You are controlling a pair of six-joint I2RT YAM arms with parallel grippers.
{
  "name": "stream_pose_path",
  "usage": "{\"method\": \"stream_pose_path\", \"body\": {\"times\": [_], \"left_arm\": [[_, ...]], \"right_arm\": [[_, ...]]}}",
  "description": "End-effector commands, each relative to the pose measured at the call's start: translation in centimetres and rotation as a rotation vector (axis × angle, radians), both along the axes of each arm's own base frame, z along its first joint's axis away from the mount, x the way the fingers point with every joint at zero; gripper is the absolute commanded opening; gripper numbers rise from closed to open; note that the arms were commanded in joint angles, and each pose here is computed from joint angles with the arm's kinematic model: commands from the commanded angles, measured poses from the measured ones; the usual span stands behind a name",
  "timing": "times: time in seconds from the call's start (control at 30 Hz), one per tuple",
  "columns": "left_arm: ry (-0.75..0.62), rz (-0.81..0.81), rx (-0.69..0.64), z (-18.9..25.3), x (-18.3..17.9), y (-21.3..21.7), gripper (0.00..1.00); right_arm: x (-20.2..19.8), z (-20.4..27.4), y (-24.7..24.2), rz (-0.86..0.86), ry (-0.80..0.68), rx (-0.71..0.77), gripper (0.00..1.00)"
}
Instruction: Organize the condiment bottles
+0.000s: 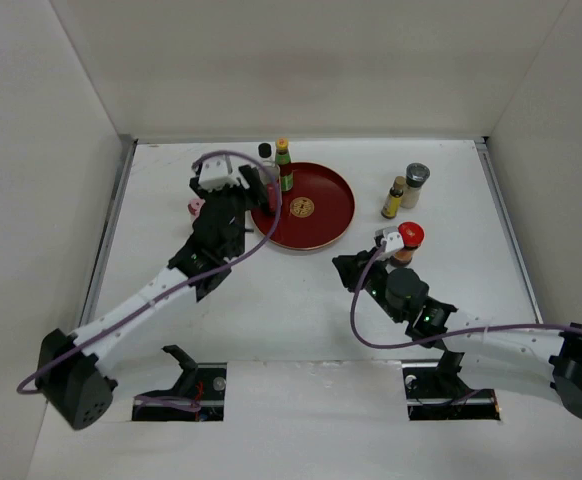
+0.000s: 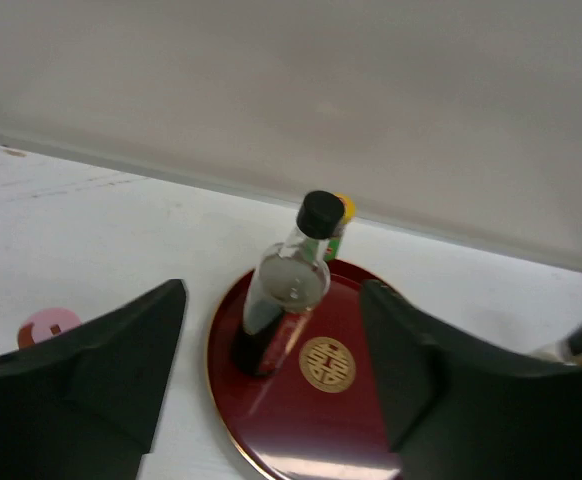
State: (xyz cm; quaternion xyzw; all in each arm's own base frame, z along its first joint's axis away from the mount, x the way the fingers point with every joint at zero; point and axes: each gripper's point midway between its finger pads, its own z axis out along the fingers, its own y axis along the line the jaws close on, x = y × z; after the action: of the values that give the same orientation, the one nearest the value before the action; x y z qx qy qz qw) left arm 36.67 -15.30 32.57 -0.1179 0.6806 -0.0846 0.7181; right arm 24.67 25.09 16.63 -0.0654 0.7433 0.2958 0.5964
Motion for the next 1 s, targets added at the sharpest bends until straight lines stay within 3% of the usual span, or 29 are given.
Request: {"method": "stream_pose_path", "body": {"times": [0.0, 0.07, 0.13, 0.27, 0.37, 0.47, 0.57, 0.97], "left_arm": [[-0.041, -0.037, -0.076, -0.9, -3.6, 0.3, 0.59], [-0.024, -0.099, -0.098, -2.9, -5.8, -0.5, 0.47], [-0.007, -0.162, -0.129, -5.2, -8.0, -1.3, 0.41], [-0.015, -0.308, -0.266, -7.8, -12.1, -3.2, 0.41], [0.011, -0.395, -0.267, -9.8, -13.7, -5.2, 0.47], [0.04, -0.456, -0.242, -11.5, -14.1, -7.0, 0.49], [0.045, -0.527, -0.255, -12.2, -14.4, -8.7, 0.51], [0.068, -0.645, -0.239, -15.5, -14.1, -11.8, 0.55]], "right_arm": [[-0.4, 4.9, 0.3, 0.015, -0.065, 0.113, 0.23], [-0.3, 6.2, -0.8, -0.019, -0.053, 0.094, 0.24], [0.6, 7.6, -3.3, -0.119, -0.046, 0.072, 0.34], [2.1, 9.0, -9.7, -0.382, -0.033, 0.016, 0.78], [3.1, 8.1, -14.0, -0.569, -0.002, -0.065, 1.0], [4.1, 5.5, -17.2, -0.697, 0.075, -0.186, 1.0], [5.0, 2.4, -17.7, -0.7, 0.184, -0.264, 1.0], [8.4, -1.3, -17.3, -0.661, 0.299, -0.229, 1.0]]}}
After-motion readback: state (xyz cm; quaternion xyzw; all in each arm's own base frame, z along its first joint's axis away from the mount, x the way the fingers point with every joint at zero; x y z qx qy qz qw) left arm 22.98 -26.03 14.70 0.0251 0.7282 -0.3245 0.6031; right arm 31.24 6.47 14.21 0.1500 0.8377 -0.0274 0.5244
